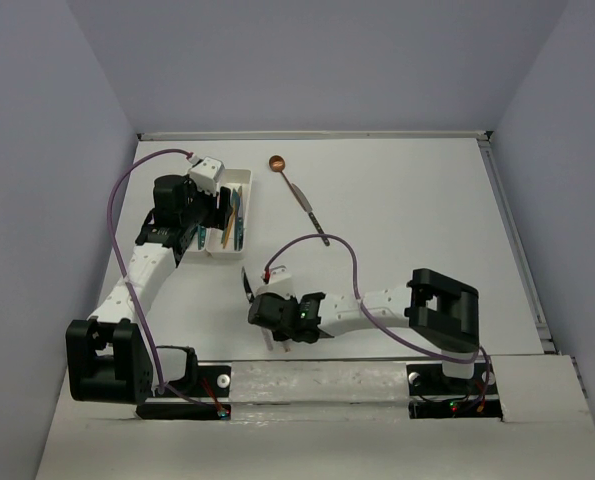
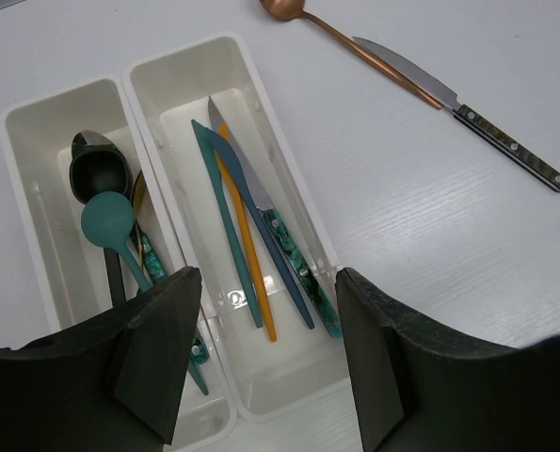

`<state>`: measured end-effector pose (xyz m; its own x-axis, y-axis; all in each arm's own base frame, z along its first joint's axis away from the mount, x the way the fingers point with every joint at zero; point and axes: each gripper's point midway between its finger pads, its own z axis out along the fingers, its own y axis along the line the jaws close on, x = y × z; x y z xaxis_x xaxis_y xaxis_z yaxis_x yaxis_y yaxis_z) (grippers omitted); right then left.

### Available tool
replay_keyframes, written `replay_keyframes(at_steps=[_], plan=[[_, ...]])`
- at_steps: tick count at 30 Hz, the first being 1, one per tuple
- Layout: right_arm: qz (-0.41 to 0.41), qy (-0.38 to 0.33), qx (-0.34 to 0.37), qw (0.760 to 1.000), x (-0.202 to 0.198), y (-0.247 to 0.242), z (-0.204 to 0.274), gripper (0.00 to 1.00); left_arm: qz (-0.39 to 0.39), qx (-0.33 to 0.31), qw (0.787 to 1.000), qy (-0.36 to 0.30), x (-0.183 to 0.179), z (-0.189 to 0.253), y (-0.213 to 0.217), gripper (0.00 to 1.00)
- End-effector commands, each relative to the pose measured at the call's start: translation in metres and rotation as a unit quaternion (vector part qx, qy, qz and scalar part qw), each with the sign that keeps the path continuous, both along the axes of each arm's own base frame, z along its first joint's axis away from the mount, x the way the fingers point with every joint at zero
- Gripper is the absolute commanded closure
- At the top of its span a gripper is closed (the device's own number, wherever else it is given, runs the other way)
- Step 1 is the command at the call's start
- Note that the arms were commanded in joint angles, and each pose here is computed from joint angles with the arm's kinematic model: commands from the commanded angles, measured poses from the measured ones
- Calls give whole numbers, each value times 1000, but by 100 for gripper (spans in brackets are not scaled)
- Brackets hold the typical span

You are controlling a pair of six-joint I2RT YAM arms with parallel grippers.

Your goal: Sort the eating utensils into containers

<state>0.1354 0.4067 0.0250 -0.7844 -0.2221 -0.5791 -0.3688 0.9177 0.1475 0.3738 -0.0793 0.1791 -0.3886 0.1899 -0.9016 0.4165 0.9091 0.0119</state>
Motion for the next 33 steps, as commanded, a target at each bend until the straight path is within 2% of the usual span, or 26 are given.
replay_keyframes(at_steps=[1,20,26,33], plan=[[0,-32,20,999,6,0,17,100,-18,-4,1000,-12,-1,5,-5,30],[-4,-57,45,997,12,-5,35,100,-38,-11,999,4,-5,-3,-12,31],[-15,-73,49,996,21,-8,42,100,-82,-23,996,21,-15,-11,-25,34],[-43,-99,58,993,46,-10,57,100,-126,-15,992,-10,-31,3,-40,32]])
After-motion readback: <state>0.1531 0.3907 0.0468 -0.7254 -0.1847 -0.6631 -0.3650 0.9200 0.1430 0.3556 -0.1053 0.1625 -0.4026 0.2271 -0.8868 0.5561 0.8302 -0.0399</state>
